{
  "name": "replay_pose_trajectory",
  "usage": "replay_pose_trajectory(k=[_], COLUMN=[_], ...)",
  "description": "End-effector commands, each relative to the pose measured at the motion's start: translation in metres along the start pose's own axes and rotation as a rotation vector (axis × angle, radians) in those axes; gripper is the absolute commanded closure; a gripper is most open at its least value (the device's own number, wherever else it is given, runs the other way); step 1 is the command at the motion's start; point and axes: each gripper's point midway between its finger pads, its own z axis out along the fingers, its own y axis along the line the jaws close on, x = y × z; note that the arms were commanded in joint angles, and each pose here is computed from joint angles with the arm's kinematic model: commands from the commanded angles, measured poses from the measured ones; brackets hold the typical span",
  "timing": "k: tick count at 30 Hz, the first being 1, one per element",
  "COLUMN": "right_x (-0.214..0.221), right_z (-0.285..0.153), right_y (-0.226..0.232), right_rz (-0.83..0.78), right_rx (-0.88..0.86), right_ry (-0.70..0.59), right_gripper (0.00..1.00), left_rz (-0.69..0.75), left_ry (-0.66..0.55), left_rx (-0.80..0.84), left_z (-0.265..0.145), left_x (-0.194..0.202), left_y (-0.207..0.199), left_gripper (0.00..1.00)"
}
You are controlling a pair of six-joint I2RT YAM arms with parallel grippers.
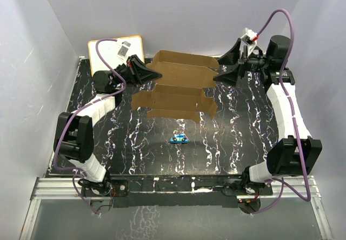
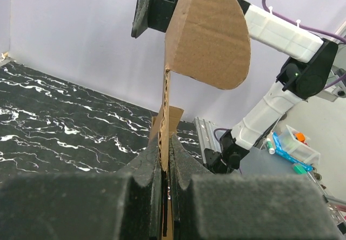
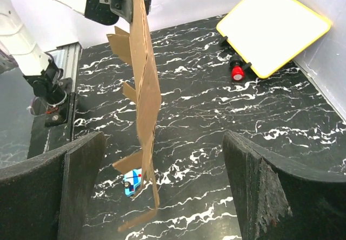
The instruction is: Fold the paper box
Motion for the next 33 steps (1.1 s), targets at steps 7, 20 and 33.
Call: replay_pose_trajectory(k=[7, 20, 33], right_x=[0.011, 0.005, -0.009], right_z=[0.046, 0.055, 0.055], right_y=[0.001, 0.017, 0.022], right_rz=[0.008, -0.014, -0.027], right_rx=[0.008, -0.056, -0.077], right_ry=[0.103, 0.096, 0.079], right_gripper=[0.00, 0.60, 0.54], left_rz=[0.080, 0.068, 0.070], left_ry=[0.003, 0.006, 0.016], left_rx=[0.066, 0.058, 0.049], left_z=[0.006, 0.005, 0.005], left_x=[-0.007, -0.002, -0.002], left_y=[-0.019, -0.015, -0.013], left_gripper=[1.00, 1.00, 1.00])
